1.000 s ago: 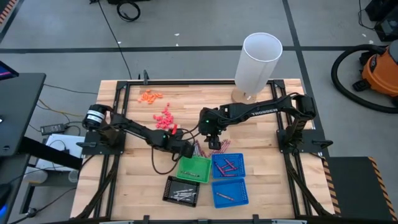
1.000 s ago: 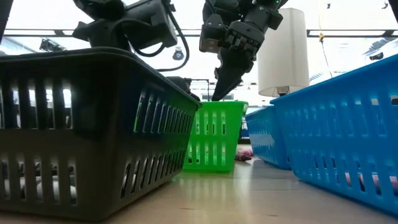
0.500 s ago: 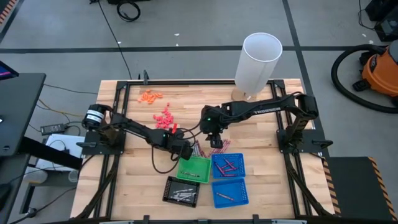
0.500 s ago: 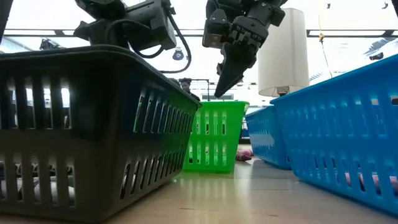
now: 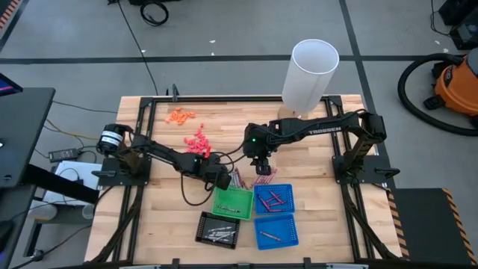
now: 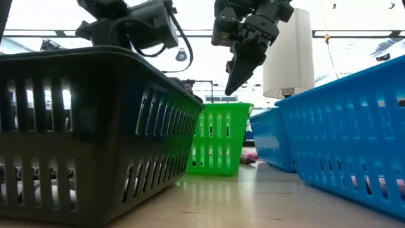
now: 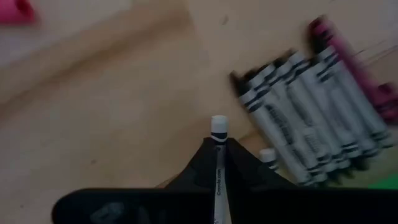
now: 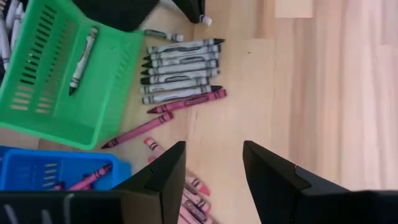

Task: Sort crayons
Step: Put the white crayon into the black bin

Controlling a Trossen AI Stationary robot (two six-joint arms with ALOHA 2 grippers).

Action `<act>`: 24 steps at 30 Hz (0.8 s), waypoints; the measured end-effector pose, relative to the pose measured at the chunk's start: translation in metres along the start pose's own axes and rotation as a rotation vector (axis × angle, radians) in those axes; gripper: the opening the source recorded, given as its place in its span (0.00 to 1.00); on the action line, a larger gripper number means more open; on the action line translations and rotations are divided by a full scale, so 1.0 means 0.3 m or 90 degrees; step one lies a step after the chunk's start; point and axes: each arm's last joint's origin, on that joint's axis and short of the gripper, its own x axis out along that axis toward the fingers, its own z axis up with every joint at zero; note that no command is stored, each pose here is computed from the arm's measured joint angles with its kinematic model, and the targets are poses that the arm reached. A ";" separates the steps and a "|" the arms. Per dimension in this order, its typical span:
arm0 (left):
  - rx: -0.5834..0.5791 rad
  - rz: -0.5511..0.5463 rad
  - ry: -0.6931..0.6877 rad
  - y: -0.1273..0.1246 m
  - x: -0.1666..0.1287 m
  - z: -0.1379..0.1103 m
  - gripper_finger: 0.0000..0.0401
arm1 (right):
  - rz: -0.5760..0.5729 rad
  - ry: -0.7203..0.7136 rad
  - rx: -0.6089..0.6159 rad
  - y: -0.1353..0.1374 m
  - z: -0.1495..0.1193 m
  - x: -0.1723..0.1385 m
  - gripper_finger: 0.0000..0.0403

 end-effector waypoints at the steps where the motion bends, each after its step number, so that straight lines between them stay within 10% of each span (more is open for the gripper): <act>1: -0.003 -0.009 -0.010 -0.002 -0.017 0.006 0.03 | -0.002 -0.001 0.004 -0.007 -0.001 -0.007 0.42; 24: 0.167 -0.388 -0.259 -0.074 -0.468 0.015 0.04 | 0.039 -0.083 0.034 -0.005 0.013 -0.131 0.42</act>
